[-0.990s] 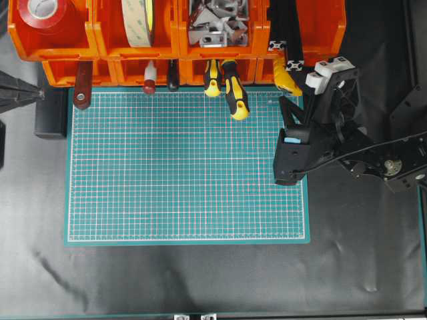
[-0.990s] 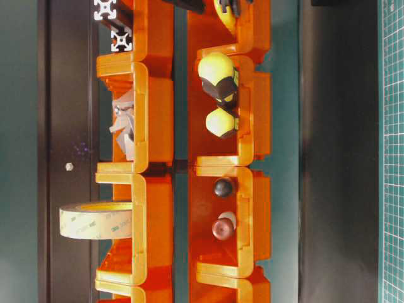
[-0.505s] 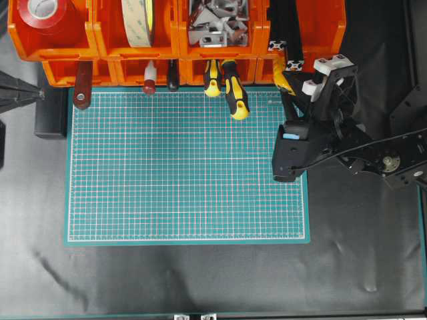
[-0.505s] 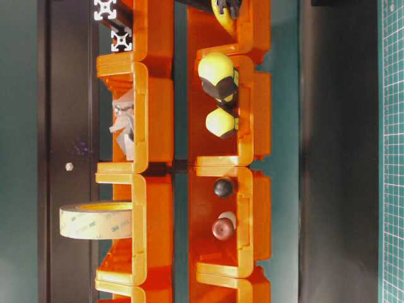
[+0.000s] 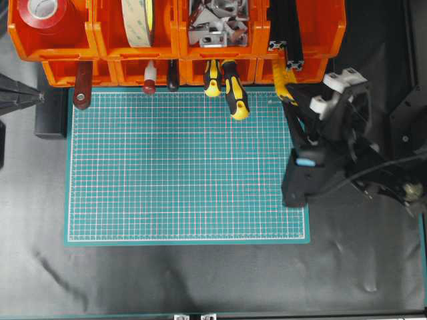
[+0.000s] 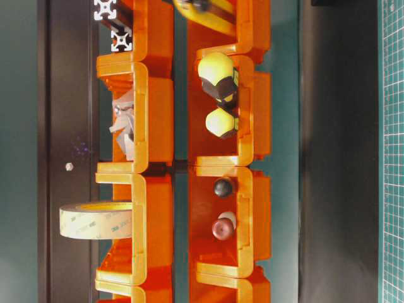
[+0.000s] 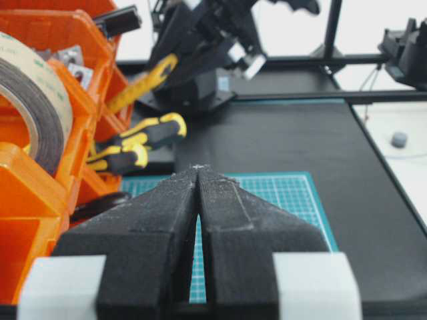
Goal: Pick cutter from container rack with right arm.
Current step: 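Close the right gripper on the yellow cutter's body, then pull the yellow cutter out of the rack and down over the mat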
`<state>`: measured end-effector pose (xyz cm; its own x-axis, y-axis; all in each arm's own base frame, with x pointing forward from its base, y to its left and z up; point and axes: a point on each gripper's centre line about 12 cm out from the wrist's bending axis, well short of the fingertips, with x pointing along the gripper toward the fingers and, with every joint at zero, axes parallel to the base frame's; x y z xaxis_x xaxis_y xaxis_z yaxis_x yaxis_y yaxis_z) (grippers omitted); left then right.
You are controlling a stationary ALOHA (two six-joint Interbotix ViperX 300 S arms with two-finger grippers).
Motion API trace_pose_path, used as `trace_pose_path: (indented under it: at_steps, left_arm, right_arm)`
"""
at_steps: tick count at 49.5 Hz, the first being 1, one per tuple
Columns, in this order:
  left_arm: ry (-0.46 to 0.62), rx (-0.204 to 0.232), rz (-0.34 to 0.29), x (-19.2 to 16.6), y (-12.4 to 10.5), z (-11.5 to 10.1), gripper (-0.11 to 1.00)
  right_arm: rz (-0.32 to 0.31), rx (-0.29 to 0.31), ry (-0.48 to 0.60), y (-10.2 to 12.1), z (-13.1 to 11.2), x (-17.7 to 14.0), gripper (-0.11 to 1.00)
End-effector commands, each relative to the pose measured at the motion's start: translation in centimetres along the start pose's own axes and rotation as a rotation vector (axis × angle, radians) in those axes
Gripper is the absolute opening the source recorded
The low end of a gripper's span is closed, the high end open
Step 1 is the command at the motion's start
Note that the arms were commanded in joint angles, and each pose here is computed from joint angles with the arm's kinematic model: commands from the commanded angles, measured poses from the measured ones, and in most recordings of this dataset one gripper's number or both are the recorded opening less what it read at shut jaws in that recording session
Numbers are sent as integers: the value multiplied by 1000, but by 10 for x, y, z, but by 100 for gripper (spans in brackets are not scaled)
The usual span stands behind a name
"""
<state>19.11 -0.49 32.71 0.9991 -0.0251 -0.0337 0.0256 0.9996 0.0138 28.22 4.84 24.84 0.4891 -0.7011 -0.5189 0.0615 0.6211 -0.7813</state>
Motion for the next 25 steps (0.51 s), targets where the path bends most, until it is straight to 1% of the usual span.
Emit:
trace_pose_path:
  at_steps: [1,5,10,15,21,25]
  left_arm:
    - [-14,0,-4,0,-1,5,0]
    - [-15,0,-4,0,-1,5,0]
    - [-14,3,-4,0,-1,5,0]
    - [-6,3,-1,0,0,4,0]
    - [8,2,-2,-1,0,3,0]
    - [-9,0,-10,-3,-2,7,0]
  right_arm:
    - [-14,49,-26,-13,11,-21,27]
    - [-17,66,-43,-17,17,-32,27]
    - [-6,67,-79,-19,26,-49,27]
    - [10,43,-117,-19,36,-68,27]
    - [26,34,-153,-21,50,-93,27]
    - [44,4,-196,-17,64,-115,27]
